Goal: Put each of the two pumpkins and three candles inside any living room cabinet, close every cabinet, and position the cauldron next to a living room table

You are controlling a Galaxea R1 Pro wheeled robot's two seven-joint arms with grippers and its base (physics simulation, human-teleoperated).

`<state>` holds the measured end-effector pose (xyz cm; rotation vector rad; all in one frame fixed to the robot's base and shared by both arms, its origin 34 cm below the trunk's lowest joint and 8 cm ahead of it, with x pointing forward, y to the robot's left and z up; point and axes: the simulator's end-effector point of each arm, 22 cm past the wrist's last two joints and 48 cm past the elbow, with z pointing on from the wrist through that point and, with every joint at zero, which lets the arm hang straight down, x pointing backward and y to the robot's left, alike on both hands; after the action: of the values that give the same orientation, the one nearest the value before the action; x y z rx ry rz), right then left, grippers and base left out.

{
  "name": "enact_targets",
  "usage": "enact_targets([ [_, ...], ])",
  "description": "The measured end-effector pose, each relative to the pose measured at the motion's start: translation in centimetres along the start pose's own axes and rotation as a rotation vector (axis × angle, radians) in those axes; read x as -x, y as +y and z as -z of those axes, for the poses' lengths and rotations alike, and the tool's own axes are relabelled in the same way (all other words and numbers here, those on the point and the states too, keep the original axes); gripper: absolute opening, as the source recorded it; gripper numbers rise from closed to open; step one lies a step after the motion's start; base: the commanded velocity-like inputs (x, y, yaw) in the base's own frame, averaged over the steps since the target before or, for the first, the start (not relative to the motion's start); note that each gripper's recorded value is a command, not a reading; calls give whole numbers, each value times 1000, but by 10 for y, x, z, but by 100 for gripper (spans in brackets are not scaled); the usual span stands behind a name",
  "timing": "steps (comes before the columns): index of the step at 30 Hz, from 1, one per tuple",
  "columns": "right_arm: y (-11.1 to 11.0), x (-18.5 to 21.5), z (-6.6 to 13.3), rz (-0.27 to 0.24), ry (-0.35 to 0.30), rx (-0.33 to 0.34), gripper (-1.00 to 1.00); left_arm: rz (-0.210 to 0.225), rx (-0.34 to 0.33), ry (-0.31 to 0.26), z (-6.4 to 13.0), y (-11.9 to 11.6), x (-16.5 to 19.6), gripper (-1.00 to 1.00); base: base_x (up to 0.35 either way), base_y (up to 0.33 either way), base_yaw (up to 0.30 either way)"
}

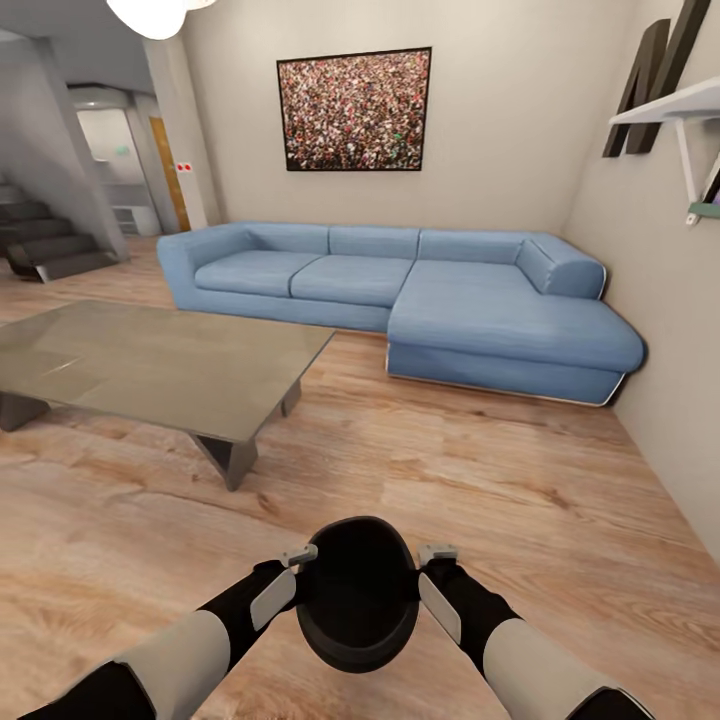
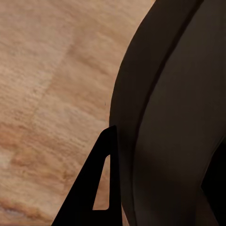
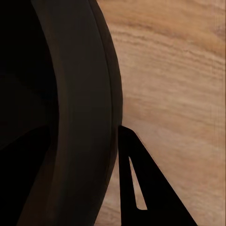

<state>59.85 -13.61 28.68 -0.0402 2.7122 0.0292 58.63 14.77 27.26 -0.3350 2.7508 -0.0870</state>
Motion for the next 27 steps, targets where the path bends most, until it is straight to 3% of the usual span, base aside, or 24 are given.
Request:
enact_targets([
  [27, 0, 0, 0, 0, 0, 0, -100, -1, 1, -1, 0, 0, 0, -100, 0, 0, 275],
])
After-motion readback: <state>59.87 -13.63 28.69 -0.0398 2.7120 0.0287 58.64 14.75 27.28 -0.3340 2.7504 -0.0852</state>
